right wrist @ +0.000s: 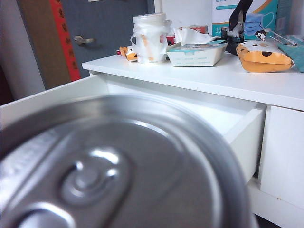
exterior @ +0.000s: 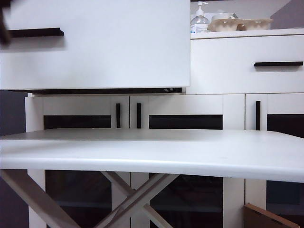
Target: Pick up a can of beer from the white table, open the left drawer, place the beer inside the drawer, and finally close the drawer.
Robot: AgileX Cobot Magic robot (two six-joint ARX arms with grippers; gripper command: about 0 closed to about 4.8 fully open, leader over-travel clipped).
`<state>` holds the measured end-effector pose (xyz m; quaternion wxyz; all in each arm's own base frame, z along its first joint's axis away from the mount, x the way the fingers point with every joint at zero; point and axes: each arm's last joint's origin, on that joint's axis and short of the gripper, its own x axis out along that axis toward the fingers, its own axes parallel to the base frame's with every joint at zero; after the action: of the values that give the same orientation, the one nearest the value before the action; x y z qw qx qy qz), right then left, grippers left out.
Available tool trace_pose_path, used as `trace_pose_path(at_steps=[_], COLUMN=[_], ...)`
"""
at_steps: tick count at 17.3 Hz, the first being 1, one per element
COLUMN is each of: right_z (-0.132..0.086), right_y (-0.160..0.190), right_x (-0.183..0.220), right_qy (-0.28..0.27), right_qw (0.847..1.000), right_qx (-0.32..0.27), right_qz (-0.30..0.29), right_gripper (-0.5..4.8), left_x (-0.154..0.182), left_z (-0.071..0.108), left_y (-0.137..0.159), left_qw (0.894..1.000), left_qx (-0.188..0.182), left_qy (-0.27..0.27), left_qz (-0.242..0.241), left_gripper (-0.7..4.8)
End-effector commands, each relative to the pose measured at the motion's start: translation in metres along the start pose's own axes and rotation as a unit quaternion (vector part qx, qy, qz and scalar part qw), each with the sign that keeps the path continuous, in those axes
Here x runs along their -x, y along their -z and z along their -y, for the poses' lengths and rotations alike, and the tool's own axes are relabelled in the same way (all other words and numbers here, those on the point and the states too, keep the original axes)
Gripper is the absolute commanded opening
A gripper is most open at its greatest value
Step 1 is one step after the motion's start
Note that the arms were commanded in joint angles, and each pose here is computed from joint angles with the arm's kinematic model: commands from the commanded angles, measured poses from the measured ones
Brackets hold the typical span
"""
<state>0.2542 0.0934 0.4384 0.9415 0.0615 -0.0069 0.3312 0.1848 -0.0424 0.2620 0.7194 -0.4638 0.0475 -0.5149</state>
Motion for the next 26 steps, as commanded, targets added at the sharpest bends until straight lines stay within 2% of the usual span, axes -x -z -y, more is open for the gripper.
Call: trace_pose_path(at_steps=[1, 3, 4, 5, 6, 7, 8, 9, 10, 11, 13, 14, 18, 20, 24, 25, 26], right_z=[-0.003, -0.004, -0.004, -0.004, -0.004, -0.005, -0.005, -0.006, -0.006, -0.004, -0.002, -0.008, -0.018, -0.016, -0.024, -0.024, -0.024], right_y=[-0.013, -0.014, -0.014, -0.014, -0.02, -0.024, -0.028, -0.032, -0.036, -0.04, -0.042, -0.043, -0.038, -0.035, -0.024, -0.022, -0.02], right_x=[0.003, 0.003, 0.003, 0.003, 0.002, 0.001, 0.0, -0.003, -0.007, -0.013, -0.024, -0.034, -0.065, -0.08, -0.123, -0.13, -0.137], right_qy=[-0.008, -0.01, -0.01, -0.011, -0.012, -0.017, -0.028, -0.041, -0.054, -0.061, -0.075, -0.087, -0.112, -0.115, -0.142, -0.145, -0.147], right_qw=[0.999, 0.999, 0.999, 0.999, 0.999, 0.998, 0.998, 0.997, 0.997, 0.996, 0.995, 0.994, 0.992, 0.992, 0.989, 0.988, 0.988], right_qx=[-0.001, -0.012, -0.012, -0.011, -0.012, -0.01, -0.007, -0.005, -0.006, -0.011, -0.011, -0.012, -0.012, -0.013, -0.018, -0.019, -0.02], right_qz=[0.043, 0.047, 0.047, 0.049, 0.052, 0.055, 0.058, 0.059, 0.061, 0.062, 0.06, 0.06, 0.056, 0.056, 0.044, 0.041, 0.039], right_gripper=[-0.05, -0.05, -0.06, -0.05, -0.04, 0.08, 0.38, 0.92, 1.74, 2.16, 2.17, 2.17, 2.06, 2.07, 2.12, 2.12, 2.12], left_x=[-0.028, -0.052, -0.062, -0.075, -0.092, -0.098, -0.102, -0.105, -0.108, -0.112, -0.12, -0.126, -0.132, -0.133, -0.138, -0.14, -0.142], left_z=[0.036, 0.067, 0.078, 0.092, 0.113, 0.128, 0.135, 0.145, 0.153, 0.161, 0.167, 0.169, 0.173, 0.171, 0.16, 0.16, 0.157], left_y=[-0.034, -0.064, -0.076, -0.091, -0.112, -0.122, -0.127, -0.133, -0.139, -0.147, -0.157, -0.163, -0.17, -0.171, -0.172, -0.171, -0.17], left_qw=[0.994, 0.984, 0.982, 0.98, 0.973, 0.964, 0.957, 0.951, 0.943, 0.933, 0.924, 0.92, 0.9, 0.899, 0.898, 0.895, 0.884], left_qx=[-0.068, -0.135, -0.147, -0.159, -0.193, -0.229, -0.254, -0.274, -0.293, -0.31, -0.316, -0.322, -0.386, -0.388, -0.374, -0.374, -0.383], left_qy=[0.073, 0.103, 0.097, 0.08, 0.032, 0.002, -0.02, -0.053, -0.089, -0.12, -0.145, -0.148, -0.127, -0.129, -0.167, -0.181, -0.201], left_qz=[-0.033, -0.055, -0.063, -0.087, -0.122, -0.133, -0.136, -0.134, -0.132, -0.14, -0.157, -0.165, -0.16, -0.158, -0.157, -0.164, -0.175], left_gripper=[0.09, -0.06, -0.06, -0.06, -0.06, -0.06, -0.06, -0.06, -0.06, -0.06, -0.06, -0.06, -0.06, -0.06, -0.06, -0.06, -0.06])
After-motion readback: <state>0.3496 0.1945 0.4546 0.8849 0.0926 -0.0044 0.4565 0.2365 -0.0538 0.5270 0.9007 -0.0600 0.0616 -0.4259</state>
